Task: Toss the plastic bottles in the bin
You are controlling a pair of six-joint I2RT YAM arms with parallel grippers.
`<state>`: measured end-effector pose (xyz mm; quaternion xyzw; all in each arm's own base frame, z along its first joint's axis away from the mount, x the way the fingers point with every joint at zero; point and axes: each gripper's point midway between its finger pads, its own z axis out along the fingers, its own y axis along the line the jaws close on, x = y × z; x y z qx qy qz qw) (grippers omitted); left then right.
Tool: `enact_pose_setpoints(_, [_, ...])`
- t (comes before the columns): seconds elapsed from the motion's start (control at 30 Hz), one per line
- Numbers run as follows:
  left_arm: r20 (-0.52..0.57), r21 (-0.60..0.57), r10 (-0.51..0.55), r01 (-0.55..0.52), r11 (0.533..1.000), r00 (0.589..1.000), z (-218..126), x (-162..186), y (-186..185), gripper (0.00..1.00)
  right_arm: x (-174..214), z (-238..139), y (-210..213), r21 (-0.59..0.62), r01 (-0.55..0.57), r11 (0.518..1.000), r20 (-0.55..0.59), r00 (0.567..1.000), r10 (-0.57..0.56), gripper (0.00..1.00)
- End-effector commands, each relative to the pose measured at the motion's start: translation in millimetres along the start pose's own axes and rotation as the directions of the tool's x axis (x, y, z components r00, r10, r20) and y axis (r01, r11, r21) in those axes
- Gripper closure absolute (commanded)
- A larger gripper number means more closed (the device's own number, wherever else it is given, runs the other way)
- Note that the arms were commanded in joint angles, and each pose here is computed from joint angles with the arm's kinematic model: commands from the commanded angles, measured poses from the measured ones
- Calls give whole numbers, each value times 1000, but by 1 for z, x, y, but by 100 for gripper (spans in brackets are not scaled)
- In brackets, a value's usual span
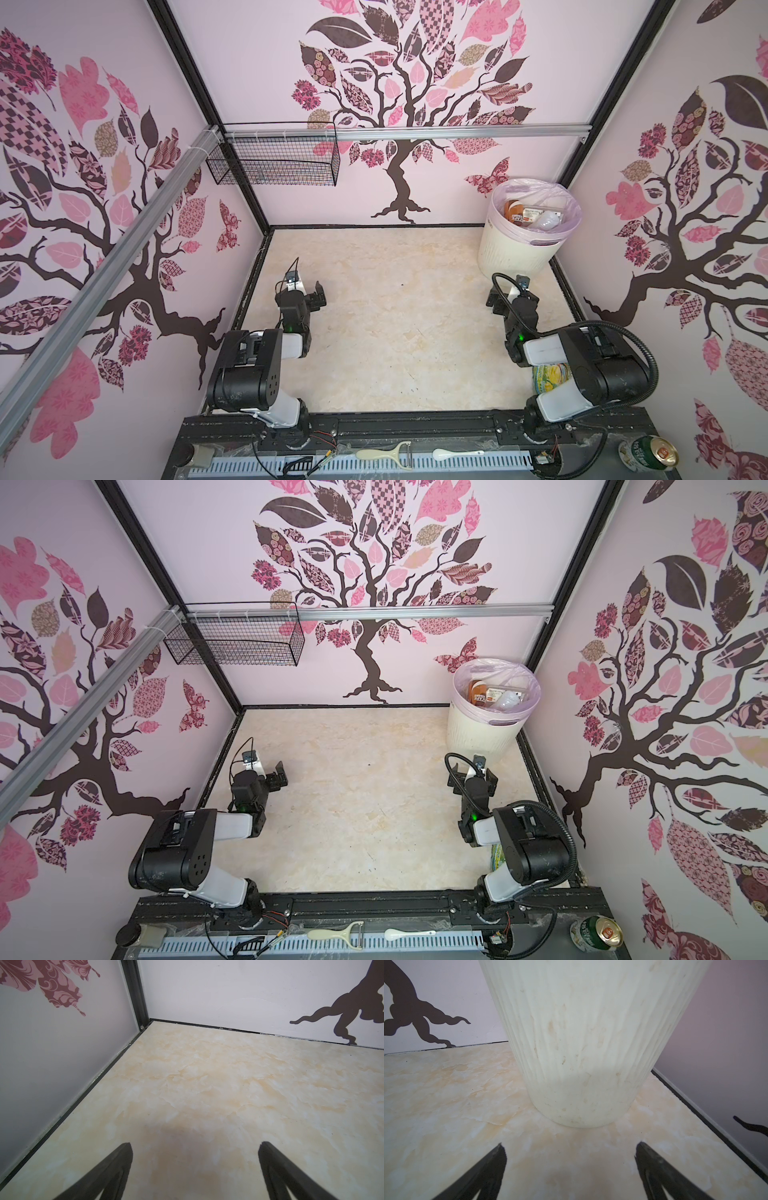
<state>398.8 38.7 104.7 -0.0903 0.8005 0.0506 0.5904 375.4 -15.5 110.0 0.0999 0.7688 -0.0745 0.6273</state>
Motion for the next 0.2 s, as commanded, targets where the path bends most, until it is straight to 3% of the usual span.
enact_pose_setpoints(0.0, [3,7,10,-10,1000,1000,-2,4,-2,2,-4,5,3,-12,-21,1000,15,1000,21,0])
enact_pose_setpoints(0.17, [4,5,9,-9,1000,1000,-1,4,-1,2,-4,4,1,-22,-29,999,13,999,30,1])
